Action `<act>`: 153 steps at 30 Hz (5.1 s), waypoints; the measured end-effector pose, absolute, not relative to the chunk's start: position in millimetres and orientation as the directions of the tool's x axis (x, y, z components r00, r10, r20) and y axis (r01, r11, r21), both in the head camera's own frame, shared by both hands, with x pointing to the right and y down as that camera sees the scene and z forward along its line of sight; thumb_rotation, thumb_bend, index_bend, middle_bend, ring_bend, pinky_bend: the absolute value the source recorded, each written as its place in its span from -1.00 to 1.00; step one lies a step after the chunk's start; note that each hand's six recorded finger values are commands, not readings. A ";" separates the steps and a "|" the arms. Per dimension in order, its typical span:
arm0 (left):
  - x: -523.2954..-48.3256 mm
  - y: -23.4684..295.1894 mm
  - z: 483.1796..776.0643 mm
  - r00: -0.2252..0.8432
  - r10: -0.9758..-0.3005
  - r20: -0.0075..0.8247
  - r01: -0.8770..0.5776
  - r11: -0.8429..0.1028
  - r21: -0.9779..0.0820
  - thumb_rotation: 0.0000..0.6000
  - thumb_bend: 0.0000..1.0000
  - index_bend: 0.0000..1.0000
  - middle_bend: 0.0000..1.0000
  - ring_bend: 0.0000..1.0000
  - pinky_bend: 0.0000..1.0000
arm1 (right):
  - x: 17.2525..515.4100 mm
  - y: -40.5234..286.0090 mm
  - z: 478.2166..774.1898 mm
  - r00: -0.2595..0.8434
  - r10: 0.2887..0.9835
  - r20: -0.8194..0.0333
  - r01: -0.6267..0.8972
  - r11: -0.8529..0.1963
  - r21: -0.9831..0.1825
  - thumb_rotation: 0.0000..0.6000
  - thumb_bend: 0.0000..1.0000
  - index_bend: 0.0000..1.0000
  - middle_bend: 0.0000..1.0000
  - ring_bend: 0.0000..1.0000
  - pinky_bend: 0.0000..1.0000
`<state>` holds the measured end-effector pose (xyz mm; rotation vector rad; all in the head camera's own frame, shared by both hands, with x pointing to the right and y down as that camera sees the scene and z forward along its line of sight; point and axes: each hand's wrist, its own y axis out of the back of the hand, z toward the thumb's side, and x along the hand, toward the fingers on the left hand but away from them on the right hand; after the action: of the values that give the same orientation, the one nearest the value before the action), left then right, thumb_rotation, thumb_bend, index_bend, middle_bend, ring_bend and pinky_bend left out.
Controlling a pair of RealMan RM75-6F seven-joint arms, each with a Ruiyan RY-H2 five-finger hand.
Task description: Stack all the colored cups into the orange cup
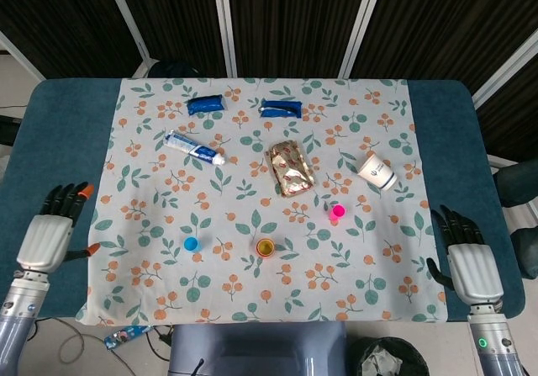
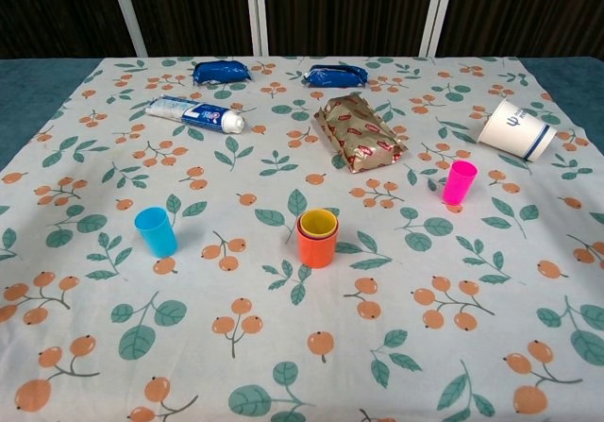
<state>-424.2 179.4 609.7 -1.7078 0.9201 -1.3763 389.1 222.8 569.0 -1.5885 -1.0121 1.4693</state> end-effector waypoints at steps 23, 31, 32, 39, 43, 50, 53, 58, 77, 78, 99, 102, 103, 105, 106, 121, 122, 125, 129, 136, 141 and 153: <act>-256.5 158.4 639.2 0.447 -0.633 0.632 0.082 -0.674 -0.734 1.00 -0.94 -0.52 -0.94 -1.00 -0.94 | 408.6 233.7 585.2 -0.003 0.892 -0.452 0.093 -0.450 -0.888 1.00 -0.18 -0.84 -0.90 -0.83 -0.75; -230.6 167.5 657.5 0.435 -0.612 0.661 0.150 -0.674 -0.723 1.00 -0.81 -0.43 -0.93 -1.00 -0.94 | 408.7 233.9 589.3 -0.015 0.892 -0.453 0.102 -0.449 -0.888 1.00 -0.18 -0.83 -0.90 -0.83 -0.75; -229.4 168.3 659.6 0.432 -0.612 0.663 0.158 -0.672 -0.723 1.00 -0.79 -0.42 -0.92 -1.00 -0.94 | 408.7 234.0 590.0 -0.016 0.891 -0.454 0.101 -0.450 -0.887 1.00 -0.18 -0.83 -0.90 -0.83 -0.75; -226.8 173.6 676.6 0.406 -0.611 0.679 0.180 -0.675 -0.715 1.00 -0.67 -0.28 -0.90 -1.00 -0.94 | 409.7 233.9 591.6 -0.024 0.890 -0.456 0.104 -0.452 -0.886 1.00 -0.18 -0.83 -0.90 -0.83 -0.75; -228.6 175.3 682.3 0.399 -0.610 0.684 0.190 -0.675 -0.713 1.00 -0.65 -0.23 -0.88 -1.00 -0.94 | 409.9 233.7 591.7 -0.029 0.890 -0.454 0.106 -0.449 -0.887 1.00 -0.18 -0.83 -0.90 -0.83 -0.75; -232.3 175.2 685.6 0.392 -0.618 0.682 0.191 -0.670 -0.717 1.00 -0.64 -0.22 -0.87 -1.00 -0.94 | 411.2 233.7 592.1 -0.038 0.890 -0.454 0.105 -0.448 -0.888 1.00 -0.18 -0.83 -0.90 -0.83 -0.75; -236.5 175.4 687.3 0.384 -0.622 0.682 0.203 -0.664 -0.720 1.00 -0.64 -0.20 -0.87 -1.00 -0.94 | 411.4 233.8 592.4 -0.041 0.890 -0.454 0.104 -0.448 -0.888 1.00 -0.18 -0.83 -0.90 -0.83 -0.75; -238.8 177.3 688.5 0.383 -0.617 0.687 0.201 -0.670 -0.714 1.00 -0.60 -0.17 -0.86 -1.00 -0.94 | 412.2 233.5 593.2 -0.048 0.890 -0.453 0.102 -0.447 -0.889 1.00 -0.18 -0.82 -0.90 -0.83 -0.75; -237.8 178.2 689.8 0.385 -0.616 0.687 0.228 -0.658 -0.718 1.00 -0.52 -0.05 -0.79 -1.00 -0.94 | 410.8 233.6 595.9 -0.061 0.891 -0.450 0.103 -0.442 -0.891 1.00 -0.18 -0.80 -0.90 -0.83 -0.75; -238.0 178.2 690.0 0.384 -0.617 0.688 0.229 -0.658 -0.718 1.00 -0.52 -0.05 -0.79 -1.00 -0.94 | 410.9 233.6 596.1 -0.061 0.891 -0.450 0.103 -0.442 -0.891 1.00 -0.18 -0.80 -0.90 -0.83 -0.75; -225.9 174.9 678.1 0.406 -0.630 0.662 0.221 -0.636 -0.740 1.00 -0.29 0.10 -0.70 -1.00 -0.94 | 413.0 232.7 595.8 -0.077 0.893 -0.443 0.107 -0.434 -0.894 1.00 -0.18 -0.79 -0.90 -0.83 -0.75; -219.1 171.0 669.2 0.424 -0.638 0.643 0.205 -0.624 -0.754 1.00 -0.29 0.10 -0.70 -1.00 -0.94 | 413.8 232.4 595.7 -0.081 0.893 -0.442 0.107 -0.434 -0.895 1.00 -0.18 -0.79 -0.90 -0.83 -0.75; -215.0 169.0 664.5 0.433 -0.642 0.633 0.198 -0.617 -0.761 1.00 -0.29 0.10 -0.70 -1.00 -0.94 | 414.1 232.3 595.7 -0.082 0.893 -0.442 0.107 -0.433 -0.895 1.00 -0.18 -0.79 -0.90 -0.83 -0.75; -207.7 166.1 656.5 0.450 -0.646 0.616 0.187 -0.607 -0.773 1.00 -0.29 0.10 -0.70 -1.00 -0.94 | 414.8 232.0 595.8 -0.085 0.893 -0.442 0.107 -0.433 -0.895 1.00 -0.18 -0.79 -0.90 -0.83 -0.75; -202.0 164.3 650.6 0.463 -0.648 0.605 0.178 -0.600 -0.780 1.00 -0.29 0.10 -0.69 -1.00 -0.94 | 415.0 231.9 595.8 -0.087 0.893 -0.441 0.106 -0.432 -0.895 1.00 -0.18 -0.79 -0.90 -0.83 -0.75; -131.8 151.8 607.9 0.570 -0.624 0.535 0.228 -0.506 -0.832 1.00 -0.29 0.10 -0.69 -1.00 -0.94 | 412.8 232.5 596.2 -0.079 0.894 -0.442 0.104 -0.434 -0.895 1.00 -0.18 -0.78 -0.90 -0.83 -0.75; -128.0 151.7 607.7 0.571 -0.622 0.537 0.234 -0.503 -0.832 1.00 -0.29 0.10 -0.69 -1.00 -0.93 | 413.0 232.5 596.4 -0.080 0.893 -0.442 0.103 -0.434 -0.895 1.00 -0.18 -0.78 -0.90 -0.83 -0.75; -116.3 152.6 609.1 0.571 -0.613 0.546 0.243 -0.508 -0.826 1.00 -0.29 0.10 -0.69 -1.00 -0.91 | 413.5 232.3 596.7 -0.082 0.893 -0.442 0.103 -0.433 -0.895 1.00 -0.18 -0.78 -0.90 -0.83 -0.75; -100.2 155.5 611.4 0.580 -0.597 0.554 0.242 -0.523 -0.817 1.00 -0.30 0.10 -0.68 -1.00 -0.90 | 414.2 231.7 596.1 -0.084 0.895 -0.438 0.105 -0.430 -0.897 1.00 -0.18 -0.77 -0.90 -0.83 -0.75; -90.4 159.9 618.9 0.581 -0.588 0.563 0.264 -0.518 -0.813 1.00 -0.30 0.10 -0.68 -1.00 -0.90 | 414.6 231.7 595.4 -0.084 0.896 -0.437 0.108 -0.428 -0.898 1.00 -0.18 -0.76 -0.90 -0.83 -0.75; -88.9 160.3 625.9 0.575 -0.586 0.571 0.283 -0.512 -0.811 1.00 -0.29 0.09 -0.68 -1.00 -0.90 | 414.2 231.6 595.3 -0.082 0.896 -0.436 0.109 -0.427 -0.898 1.00 -0.18 -0.75 -0.90 -0.83 -0.75; -75.6 162.1 631.3 0.589 -0.579 0.563 0.289 -0.500 -0.816 1.00 -0.30 0.08 -0.68 -1.00 -0.90 | 412.6 232.2 596.4 -0.077 0.895 -0.439 0.108 -0.431 -0.896 1.00 -0.18 -0.75 -0.90 -0.83 -0.75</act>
<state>-75.6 162.1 631.3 -1.8077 0.2369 -1.0753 412.6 232.2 596.4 -1.5590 -1.1037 1.5736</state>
